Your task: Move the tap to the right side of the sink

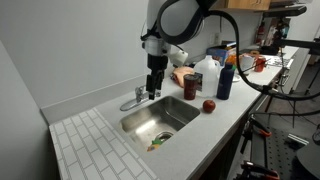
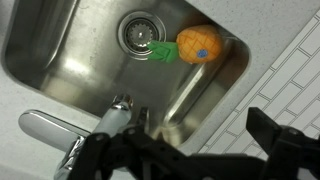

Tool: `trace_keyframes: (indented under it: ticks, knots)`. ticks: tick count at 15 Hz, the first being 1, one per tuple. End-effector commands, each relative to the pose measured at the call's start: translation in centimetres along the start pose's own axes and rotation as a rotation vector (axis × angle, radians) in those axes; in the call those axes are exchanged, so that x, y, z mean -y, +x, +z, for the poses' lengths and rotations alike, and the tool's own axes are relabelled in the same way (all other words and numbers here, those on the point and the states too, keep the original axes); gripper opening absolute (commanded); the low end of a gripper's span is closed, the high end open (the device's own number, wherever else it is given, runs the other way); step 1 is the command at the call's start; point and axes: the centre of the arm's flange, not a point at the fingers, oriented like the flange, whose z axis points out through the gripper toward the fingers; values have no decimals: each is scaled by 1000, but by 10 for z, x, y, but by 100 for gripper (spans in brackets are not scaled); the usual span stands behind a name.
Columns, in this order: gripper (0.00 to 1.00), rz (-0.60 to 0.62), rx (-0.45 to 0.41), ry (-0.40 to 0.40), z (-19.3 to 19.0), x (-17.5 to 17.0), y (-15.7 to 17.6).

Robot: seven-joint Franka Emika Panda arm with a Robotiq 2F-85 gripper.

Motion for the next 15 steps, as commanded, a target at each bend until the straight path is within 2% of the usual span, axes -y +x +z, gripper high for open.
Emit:
trace_keyframes:
  ticks: [1, 7, 11, 15]
  knots:
    - [100, -43, -20, -20, 5, 4, 18]
    - [100, -125, -35, -66, 8, 10, 56]
    - [100, -108, -27, -21, 22, 9, 71]
    - [100, -98, -1, -15, 48, 1, 72]
